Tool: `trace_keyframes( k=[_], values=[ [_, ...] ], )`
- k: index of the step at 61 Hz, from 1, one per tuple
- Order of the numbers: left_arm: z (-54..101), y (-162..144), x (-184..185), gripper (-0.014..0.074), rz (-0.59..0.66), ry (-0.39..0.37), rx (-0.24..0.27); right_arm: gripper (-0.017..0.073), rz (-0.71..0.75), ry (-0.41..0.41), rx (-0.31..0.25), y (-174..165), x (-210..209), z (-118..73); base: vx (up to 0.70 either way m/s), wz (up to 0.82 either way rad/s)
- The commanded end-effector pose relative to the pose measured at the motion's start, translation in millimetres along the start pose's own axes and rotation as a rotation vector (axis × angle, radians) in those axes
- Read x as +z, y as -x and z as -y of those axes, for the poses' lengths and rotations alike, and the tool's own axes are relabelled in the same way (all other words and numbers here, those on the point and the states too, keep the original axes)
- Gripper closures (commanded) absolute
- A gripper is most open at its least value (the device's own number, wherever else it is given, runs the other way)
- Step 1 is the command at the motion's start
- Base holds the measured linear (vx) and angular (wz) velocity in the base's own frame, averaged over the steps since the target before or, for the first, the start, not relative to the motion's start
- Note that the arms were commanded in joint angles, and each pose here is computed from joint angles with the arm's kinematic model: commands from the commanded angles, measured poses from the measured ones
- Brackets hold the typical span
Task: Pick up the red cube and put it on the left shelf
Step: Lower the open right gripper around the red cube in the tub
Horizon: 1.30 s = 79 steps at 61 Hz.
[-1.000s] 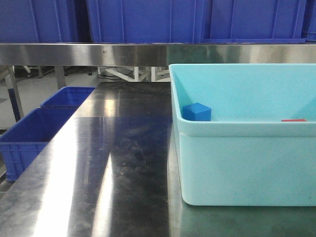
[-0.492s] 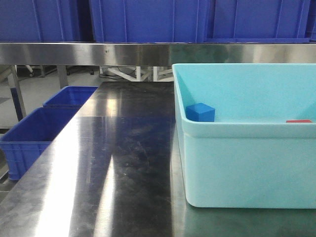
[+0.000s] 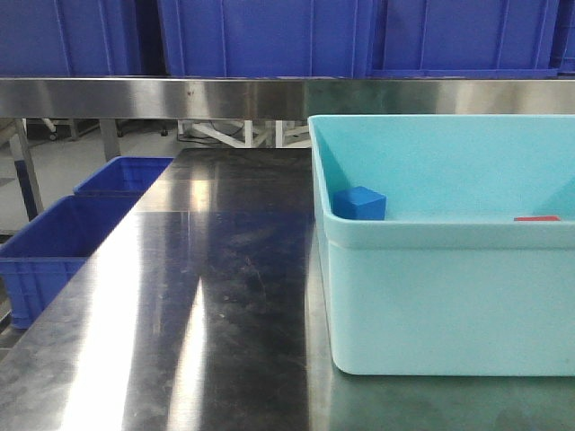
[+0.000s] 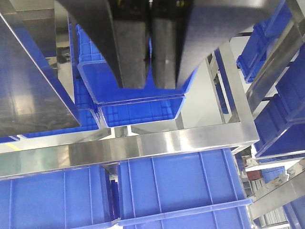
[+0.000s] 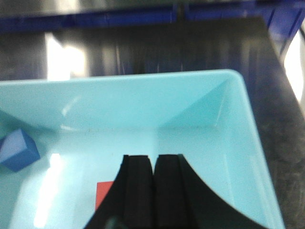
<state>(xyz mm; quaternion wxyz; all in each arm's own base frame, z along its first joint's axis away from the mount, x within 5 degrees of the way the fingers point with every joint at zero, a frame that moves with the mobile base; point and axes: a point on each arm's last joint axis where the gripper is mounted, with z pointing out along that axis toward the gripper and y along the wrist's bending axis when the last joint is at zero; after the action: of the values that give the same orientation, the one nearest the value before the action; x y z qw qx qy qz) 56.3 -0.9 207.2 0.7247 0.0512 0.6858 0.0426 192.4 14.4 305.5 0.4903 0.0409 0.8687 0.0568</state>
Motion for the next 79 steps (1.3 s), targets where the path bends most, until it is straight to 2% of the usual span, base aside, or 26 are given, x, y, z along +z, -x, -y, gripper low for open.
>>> trace_keyframes(
  k=[1,18,27,31,33,37,43,47,56,79],
  values=[
    [0.2,0,1,0.0488,0.060,0.004,-0.005,0.0500,-0.008,0.030,-0.017,25,11,-12.3,0.00,0.00],
    [0.2,0,1,0.0488,0.060,0.004,-0.005,0.0500,-0.155,0.107,-0.092,22,46,-45.2,0.00,0.00],
    [0.2,0,1,0.0488,0.060,0.004,-0.005,0.0500,-0.221,0.118,-0.114,12,59,-52.8,0.00,0.00],
    [0.2,0,1,0.0488,0.060,0.004,-0.005,0.0473,-0.249,0.115,-0.122,9,61,-53.8,0.00,0.00],
    [0.2,0,1,0.0488,0.060,0.004,-0.005,0.0434,-0.264,0.111,-0.138,7,62,-54.0,0.00,0.00],
    [0.2,0,1,0.0488,0.060,0.004,-0.005,0.0290,-0.281,0.103,-0.157,5,62,-53.2,0.00,0.00],
    [0.2,0,1,0.0488,0.060,0.004,-0.005,0.0004,-0.290,0.087,-0.189,5,62,-51.2,0.00,0.00],
    [0.2,0,1,0.0488,0.060,0.004,-0.005,-0.0083,-0.301,0.076,-0.209,4,62,-49.9,0.00,0.00],
    [0.2,0,1,0.0488,0.060,0.004,-0.005,-0.0034,-0.325,0.056,-0.237,2,62,-47.5,0.00,0.00],
    [0.2,0,1,0.0488,0.060,0.004,-0.005,-0.0033,-0.381,0.046,-0.248,-7,79,-48.1,0.00,0.00]
  ],
)
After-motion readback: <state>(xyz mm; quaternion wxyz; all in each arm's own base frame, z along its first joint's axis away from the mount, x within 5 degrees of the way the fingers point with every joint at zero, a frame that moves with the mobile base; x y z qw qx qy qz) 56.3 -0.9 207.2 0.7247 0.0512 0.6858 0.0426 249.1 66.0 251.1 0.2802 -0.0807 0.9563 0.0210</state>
